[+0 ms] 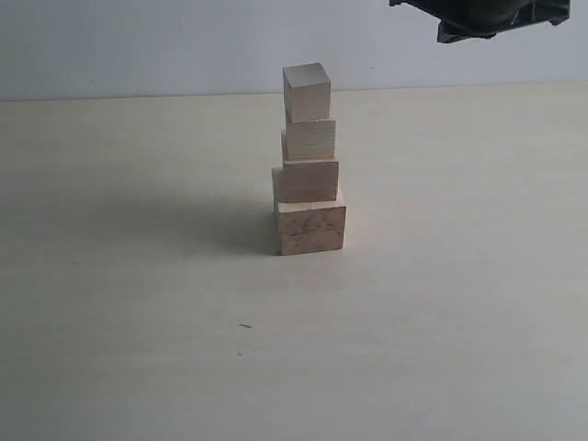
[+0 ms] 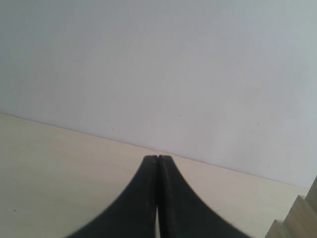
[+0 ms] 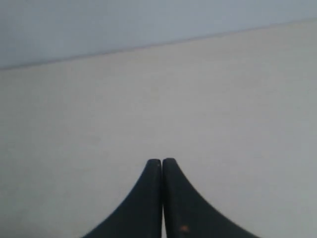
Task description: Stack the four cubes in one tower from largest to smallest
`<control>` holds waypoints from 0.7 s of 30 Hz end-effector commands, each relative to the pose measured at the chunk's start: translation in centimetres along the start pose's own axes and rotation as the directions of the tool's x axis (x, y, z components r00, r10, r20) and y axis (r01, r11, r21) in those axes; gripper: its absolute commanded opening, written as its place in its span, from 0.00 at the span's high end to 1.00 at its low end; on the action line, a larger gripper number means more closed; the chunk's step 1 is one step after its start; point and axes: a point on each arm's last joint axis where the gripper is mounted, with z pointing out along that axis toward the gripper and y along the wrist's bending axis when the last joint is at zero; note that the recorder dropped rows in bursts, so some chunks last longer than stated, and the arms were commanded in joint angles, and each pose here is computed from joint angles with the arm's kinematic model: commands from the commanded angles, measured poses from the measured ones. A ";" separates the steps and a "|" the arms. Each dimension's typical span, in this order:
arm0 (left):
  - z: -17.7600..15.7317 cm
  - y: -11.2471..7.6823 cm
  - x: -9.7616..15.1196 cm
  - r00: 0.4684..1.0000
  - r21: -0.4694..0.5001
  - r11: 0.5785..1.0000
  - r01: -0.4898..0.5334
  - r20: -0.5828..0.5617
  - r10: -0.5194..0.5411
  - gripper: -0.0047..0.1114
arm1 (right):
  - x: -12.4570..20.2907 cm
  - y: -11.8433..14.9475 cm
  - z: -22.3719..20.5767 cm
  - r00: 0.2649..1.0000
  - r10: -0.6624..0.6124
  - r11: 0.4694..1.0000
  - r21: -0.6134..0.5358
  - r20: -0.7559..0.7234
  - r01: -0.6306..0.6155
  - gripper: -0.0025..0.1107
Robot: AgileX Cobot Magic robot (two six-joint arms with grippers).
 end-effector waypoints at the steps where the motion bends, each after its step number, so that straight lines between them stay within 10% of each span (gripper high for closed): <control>1: 0.0 0.0 -0.1 0.996 0.009 0.996 0.090 0.013 -0.090 0.96 | 1.9 -0.3 -4.6 0.930 0.002 0.972 -0.218 0.367 0.083 0.98; 7: -0.1 0.0 -0.3 0.994 0.011 0.995 0.098 0.036 -0.099 0.96 | 6.6 -2.6 -5.6 0.918 -0.157 0.960 -0.160 0.364 0.228 0.98; 14: -0.8 -0.4 -5.8 0.833 0.100 0.987 0.129 0.528 -0.163 0.96 | 8.6 -4.0 -4.9 0.963 -0.200 0.974 -0.071 0.182 0.216 0.98; 21: 8.2 -4.2 -10.1 0.995 0.167 0.986 0.004 0.101 -0.021 0.96 | 9.4 -4.3 -4.5 0.984 -0.151 0.986 -0.055 0.098 0.157 0.98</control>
